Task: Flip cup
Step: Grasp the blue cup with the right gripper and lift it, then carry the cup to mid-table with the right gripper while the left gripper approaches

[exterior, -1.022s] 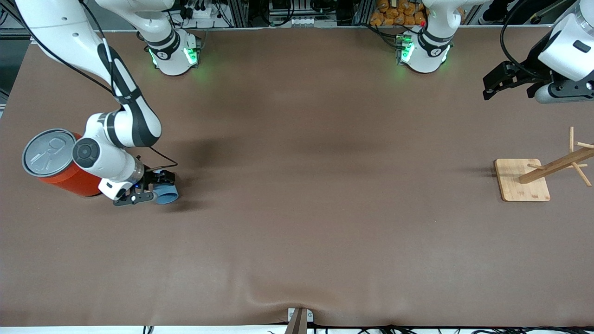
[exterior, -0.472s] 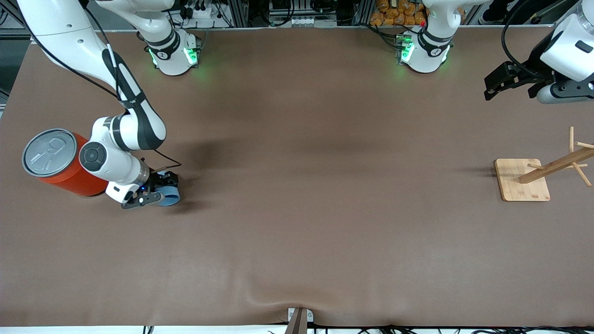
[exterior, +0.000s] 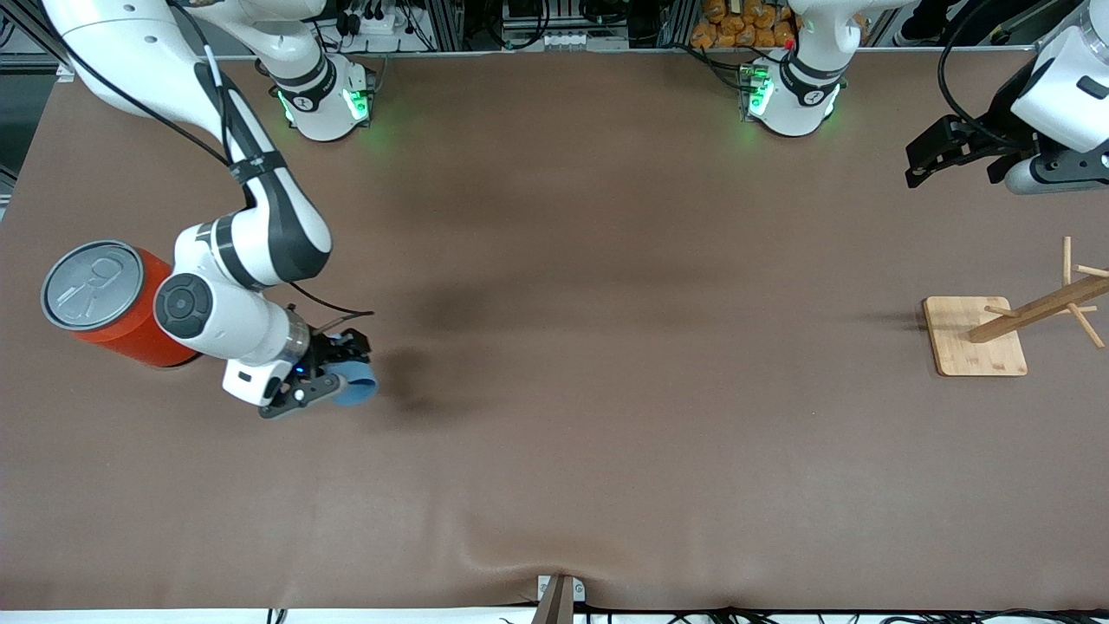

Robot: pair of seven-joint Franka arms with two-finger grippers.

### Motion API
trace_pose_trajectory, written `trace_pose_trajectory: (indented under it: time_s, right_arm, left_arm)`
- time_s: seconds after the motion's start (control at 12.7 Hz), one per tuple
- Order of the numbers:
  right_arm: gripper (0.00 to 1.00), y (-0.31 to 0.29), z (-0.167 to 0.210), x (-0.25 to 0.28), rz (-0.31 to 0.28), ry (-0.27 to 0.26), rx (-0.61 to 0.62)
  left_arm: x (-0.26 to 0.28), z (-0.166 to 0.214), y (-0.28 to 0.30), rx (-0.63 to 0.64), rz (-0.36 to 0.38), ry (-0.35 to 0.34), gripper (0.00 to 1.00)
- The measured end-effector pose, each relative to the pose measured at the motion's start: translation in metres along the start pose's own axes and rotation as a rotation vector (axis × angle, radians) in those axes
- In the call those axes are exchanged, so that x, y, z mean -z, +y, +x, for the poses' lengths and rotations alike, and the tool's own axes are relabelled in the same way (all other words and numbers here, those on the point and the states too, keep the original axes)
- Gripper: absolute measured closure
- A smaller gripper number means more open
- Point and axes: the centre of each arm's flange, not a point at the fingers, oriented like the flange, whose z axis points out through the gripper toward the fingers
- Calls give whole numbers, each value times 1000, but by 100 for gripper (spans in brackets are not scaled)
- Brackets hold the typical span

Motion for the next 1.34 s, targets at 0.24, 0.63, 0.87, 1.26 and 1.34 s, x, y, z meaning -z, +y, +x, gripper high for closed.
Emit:
trace_pose_trajectory:
  time_s: [0.24, 0.63, 0.87, 1.26, 1.34]
  right_arm:
    - [19, -49, 39, 0, 32, 53, 91]
    - [19, -197, 63, -11, -55, 82, 431]
    - [19, -272, 52, -25, -139, 68, 724]
    - [19, -376, 26, -100, -142, 32, 987]
    - [19, -393, 20, -117, -147, 18, 1011]
  left_arm:
    - [0, 1, -3, 6, -1, 0, 0]
    - [-9, 4, -17, 35, -14, -27, 0]
    - [-20, 10, -28, 56, -25, -52, 0]
    - [-30, 15, -26, 53, -46, -75, 0]
    - [-34, 17, -25, 53, -56, -85, 0]
